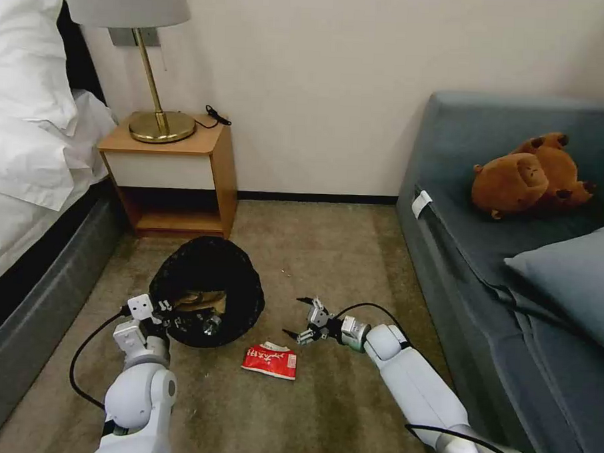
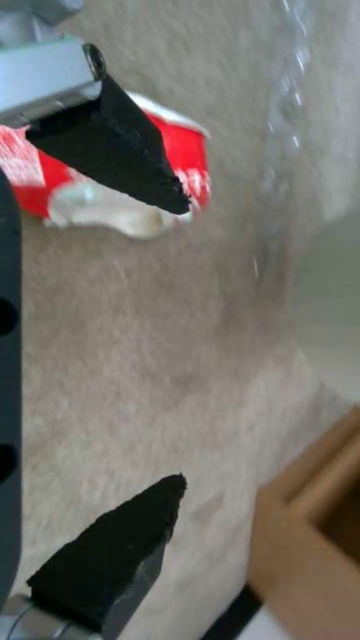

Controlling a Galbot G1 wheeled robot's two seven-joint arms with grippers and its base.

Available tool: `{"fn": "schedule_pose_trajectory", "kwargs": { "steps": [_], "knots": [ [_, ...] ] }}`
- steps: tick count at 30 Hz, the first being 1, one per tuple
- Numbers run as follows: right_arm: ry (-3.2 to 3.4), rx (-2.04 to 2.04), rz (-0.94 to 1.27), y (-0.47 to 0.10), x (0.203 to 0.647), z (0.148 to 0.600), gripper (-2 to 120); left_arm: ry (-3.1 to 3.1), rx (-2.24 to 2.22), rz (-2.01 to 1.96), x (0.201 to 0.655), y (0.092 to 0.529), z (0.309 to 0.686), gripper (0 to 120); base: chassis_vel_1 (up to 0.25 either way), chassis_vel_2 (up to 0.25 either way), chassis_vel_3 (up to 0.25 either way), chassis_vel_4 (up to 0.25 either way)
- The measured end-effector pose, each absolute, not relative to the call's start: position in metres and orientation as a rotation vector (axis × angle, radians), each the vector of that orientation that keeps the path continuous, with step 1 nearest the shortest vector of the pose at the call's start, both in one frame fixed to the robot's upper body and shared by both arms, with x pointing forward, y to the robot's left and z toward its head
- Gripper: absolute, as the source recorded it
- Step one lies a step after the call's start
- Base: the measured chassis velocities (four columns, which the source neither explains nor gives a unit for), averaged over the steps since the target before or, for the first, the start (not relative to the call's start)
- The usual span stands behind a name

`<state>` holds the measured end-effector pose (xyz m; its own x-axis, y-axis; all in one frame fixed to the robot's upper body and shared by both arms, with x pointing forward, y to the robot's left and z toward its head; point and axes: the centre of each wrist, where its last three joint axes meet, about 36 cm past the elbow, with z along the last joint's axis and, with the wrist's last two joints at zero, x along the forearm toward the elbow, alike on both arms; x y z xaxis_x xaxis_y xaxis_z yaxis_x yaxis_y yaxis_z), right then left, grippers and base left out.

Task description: Pick up the trash bin, then pick up the garbage on the floor and place it into the trash bin.

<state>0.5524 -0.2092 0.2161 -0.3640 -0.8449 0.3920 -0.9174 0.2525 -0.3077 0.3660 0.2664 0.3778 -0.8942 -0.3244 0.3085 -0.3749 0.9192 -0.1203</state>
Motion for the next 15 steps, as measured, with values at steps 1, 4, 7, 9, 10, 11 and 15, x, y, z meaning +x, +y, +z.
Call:
{"fn": "schedule_pose_trajectory", "kwargs": {
  "steps": [1,4,7,9,10,11,15],
  "knots": [
    [-2.338,1.709,0.746,-0.209,0.551,0.213,100,-2.796,0.521,0.255,0.366,0.265,0.378,2,0.000,0.000,0.000,0.000],
    [-2.326,1.718,0.743,-0.209,0.551,0.211,100,-2.793,0.529,0.253,0.366,0.264,0.377,2,0.000,0.000,0.000,0.000],
    [-2.318,1.712,0.729,-0.209,0.550,0.206,100,-2.789,0.534,0.252,0.365,0.261,0.376,2,0.000,0.000,0.000,0.000],
    [-2.334,1.672,0.711,-0.210,0.548,0.199,100,-2.785,0.532,0.251,0.363,0.259,0.374,2,0.000,0.000,0.000,0.000],
    [-2.334,1.672,0.711,-0.210,0.548,0.199,100,-2.785,0.532,0.251,0.363,0.259,0.374,2,0.000,0.000,0.000,0.000],
    [-2.337,1.659,0.697,-0.209,0.547,0.197,100,-2.785,0.533,0.249,0.363,0.259,0.374,2,0.000,0.000,0.000,0.000],
    [-2.295,1.666,0.712,-0.206,0.547,0.193,100,-2.784,0.534,0.246,0.362,0.259,0.373,2,0.000,0.000,0.000,0.000]
  ]
}}
